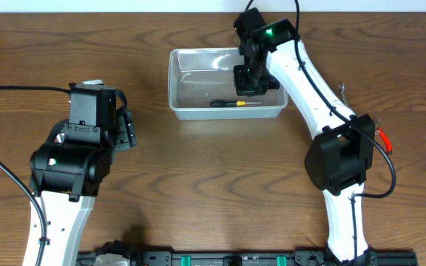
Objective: Pack container
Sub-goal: 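Lower the screwdriver into the container and open the right gripper, then raise the right gripper out of the container and move right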
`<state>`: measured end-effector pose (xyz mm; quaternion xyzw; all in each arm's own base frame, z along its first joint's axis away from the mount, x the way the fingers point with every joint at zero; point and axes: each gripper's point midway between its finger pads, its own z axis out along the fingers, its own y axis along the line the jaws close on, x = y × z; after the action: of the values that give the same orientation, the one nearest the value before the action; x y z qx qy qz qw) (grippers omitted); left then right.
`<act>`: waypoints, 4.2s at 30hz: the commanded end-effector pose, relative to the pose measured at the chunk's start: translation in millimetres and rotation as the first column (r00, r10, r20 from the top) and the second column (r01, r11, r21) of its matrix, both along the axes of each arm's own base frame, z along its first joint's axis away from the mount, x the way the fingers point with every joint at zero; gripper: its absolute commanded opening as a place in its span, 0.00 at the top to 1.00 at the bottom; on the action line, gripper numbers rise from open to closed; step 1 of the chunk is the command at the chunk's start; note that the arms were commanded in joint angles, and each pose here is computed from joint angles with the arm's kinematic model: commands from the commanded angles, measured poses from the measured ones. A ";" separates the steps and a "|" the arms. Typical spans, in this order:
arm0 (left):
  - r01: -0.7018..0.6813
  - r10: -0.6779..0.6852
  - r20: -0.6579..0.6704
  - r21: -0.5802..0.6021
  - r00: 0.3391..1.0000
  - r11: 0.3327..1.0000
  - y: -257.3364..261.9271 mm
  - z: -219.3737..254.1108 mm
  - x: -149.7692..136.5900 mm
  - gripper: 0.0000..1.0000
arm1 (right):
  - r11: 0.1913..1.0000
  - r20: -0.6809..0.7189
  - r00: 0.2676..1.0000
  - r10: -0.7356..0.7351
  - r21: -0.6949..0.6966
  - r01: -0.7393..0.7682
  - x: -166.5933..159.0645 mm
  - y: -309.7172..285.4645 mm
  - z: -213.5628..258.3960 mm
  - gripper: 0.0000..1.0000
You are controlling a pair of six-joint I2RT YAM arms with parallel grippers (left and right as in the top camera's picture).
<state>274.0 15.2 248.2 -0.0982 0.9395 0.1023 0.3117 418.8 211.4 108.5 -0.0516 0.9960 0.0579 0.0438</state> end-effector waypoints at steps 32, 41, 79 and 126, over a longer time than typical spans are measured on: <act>-0.012 0.012 0.012 0.002 1.000 1.000 2.2 4.7 0.4 0.17 | 0.996 -0.115 0.991 0.074 -0.033 -0.079 -28.6 22.5 -31.4 0.99; -0.012 0.012 0.001 0.004 1.000 1.000 2.6 3.3 -1.7 0.17 | 0.989 -0.167 0.975 0.145 0.032 -0.141 -45.1 36.7 -29.7 0.99; -0.013 0.013 -0.002 0.004 1.000 1.000 2.7 2.9 -2.3 0.17 | 0.829 0.100 0.836 0.540 0.110 -0.549 -2.9 73.1 -41.2 0.99; -0.012 0.012 -0.016 0.007 1.000 1.000 3.2 1.2 -5.1 0.16 | 0.907 0.300 0.863 0.406 -0.250 -0.340 65.5 23.9 32.6 0.89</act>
<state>268.2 16.2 244.4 -0.0958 0.9438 0.1060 0.2981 432.0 291.1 72.2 -0.3862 0.9138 0.0773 0.0994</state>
